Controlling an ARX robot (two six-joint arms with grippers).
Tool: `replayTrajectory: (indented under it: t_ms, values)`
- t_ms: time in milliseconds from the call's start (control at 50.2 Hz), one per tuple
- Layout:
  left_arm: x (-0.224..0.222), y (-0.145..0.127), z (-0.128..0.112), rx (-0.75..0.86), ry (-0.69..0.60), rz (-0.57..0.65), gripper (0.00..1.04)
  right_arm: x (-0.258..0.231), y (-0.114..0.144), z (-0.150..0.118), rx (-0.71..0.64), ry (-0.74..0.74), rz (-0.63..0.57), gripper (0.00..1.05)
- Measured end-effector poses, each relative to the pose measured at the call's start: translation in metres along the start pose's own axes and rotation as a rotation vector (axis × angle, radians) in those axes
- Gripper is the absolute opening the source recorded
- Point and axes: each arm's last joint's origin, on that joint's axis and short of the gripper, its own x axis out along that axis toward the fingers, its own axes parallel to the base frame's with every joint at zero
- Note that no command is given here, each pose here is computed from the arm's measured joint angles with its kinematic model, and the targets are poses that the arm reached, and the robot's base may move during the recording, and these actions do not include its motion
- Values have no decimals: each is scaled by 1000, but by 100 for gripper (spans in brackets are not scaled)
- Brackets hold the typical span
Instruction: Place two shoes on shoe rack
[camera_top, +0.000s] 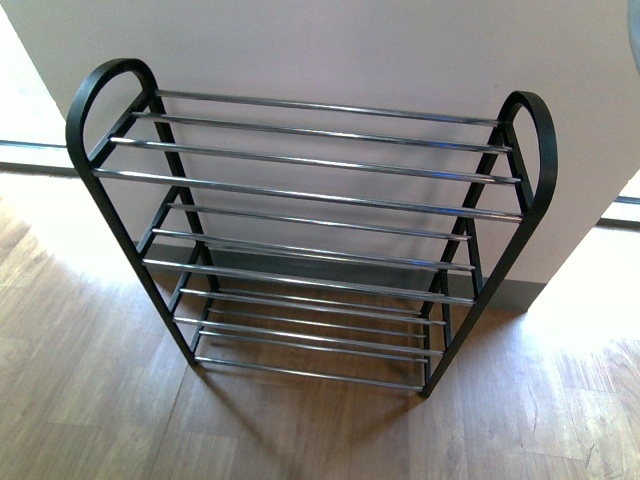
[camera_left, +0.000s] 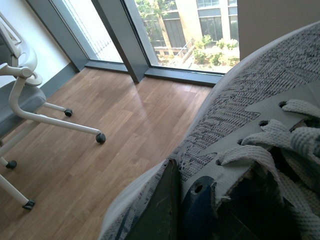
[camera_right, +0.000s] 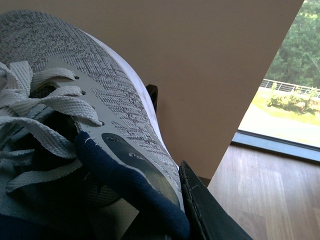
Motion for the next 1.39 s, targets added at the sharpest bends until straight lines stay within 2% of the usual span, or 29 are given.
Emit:
replayTrajectory:
  t_ms: [219, 1394]
  values:
    - [0, -1, 0, 0, -3, -32, 2, 0, -1, 0, 0, 6, -31, 1]
    - [0, -1, 0, 1, -1, -24, 2, 0, -1, -2, 2, 8, -18, 1]
